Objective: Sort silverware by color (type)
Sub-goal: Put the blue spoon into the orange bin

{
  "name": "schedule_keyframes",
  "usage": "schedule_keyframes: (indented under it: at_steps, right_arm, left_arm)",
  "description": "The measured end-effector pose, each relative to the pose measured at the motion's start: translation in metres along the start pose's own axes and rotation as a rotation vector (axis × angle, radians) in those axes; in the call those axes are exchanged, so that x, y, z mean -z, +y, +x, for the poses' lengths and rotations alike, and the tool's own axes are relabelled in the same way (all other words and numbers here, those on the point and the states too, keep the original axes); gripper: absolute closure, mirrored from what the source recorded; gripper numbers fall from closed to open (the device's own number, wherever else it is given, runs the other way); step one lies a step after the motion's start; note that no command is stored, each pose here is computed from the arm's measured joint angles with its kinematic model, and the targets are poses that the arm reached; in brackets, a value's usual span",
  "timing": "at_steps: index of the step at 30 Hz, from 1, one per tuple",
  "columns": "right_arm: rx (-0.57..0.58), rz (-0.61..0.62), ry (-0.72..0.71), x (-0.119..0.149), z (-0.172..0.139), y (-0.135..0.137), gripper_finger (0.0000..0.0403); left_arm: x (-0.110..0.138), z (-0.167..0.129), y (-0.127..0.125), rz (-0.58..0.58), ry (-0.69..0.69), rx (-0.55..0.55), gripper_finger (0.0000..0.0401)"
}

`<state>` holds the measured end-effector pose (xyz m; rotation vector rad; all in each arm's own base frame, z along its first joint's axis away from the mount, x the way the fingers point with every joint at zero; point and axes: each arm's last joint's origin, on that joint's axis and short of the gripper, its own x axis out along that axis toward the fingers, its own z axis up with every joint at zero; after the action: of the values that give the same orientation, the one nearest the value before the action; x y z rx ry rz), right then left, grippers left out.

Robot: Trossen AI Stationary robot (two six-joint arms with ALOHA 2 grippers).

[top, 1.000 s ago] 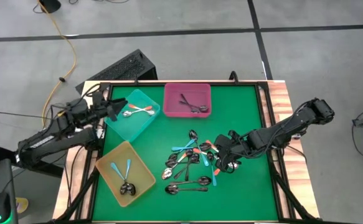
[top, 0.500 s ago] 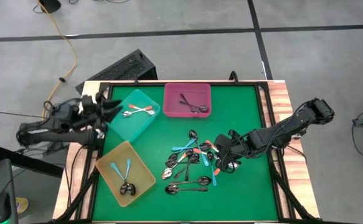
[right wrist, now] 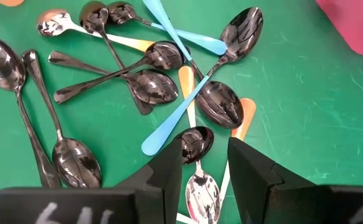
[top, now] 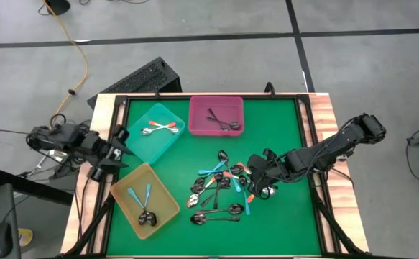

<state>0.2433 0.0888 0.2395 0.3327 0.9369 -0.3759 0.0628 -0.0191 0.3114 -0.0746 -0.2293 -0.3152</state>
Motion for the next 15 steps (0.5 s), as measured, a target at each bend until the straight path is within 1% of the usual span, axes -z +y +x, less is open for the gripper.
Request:
schedule_keyframes:
  at_steps: [8, 12, 15]
  right_arm:
    - [0.005, 0.001, 0.004, 0.002, 0.002, -0.001, 0.0265]
    - [0.045, 0.040, 0.041, 0.016, 0.013, -0.009, 0.0265]
    - [0.032, 0.068, 0.043, 0.027, 0.025, -0.013, 0.0265]
  left_arm:
    - [0.000, -0.030, 0.002, -0.042, -0.031, -0.089, 0.0243]
    - [0.002, -0.033, 0.002, -0.044, -0.016, -0.093, 0.0243]
    - [0.004, -0.033, 0.002, -0.046, 0.004, -0.096, 0.0243]
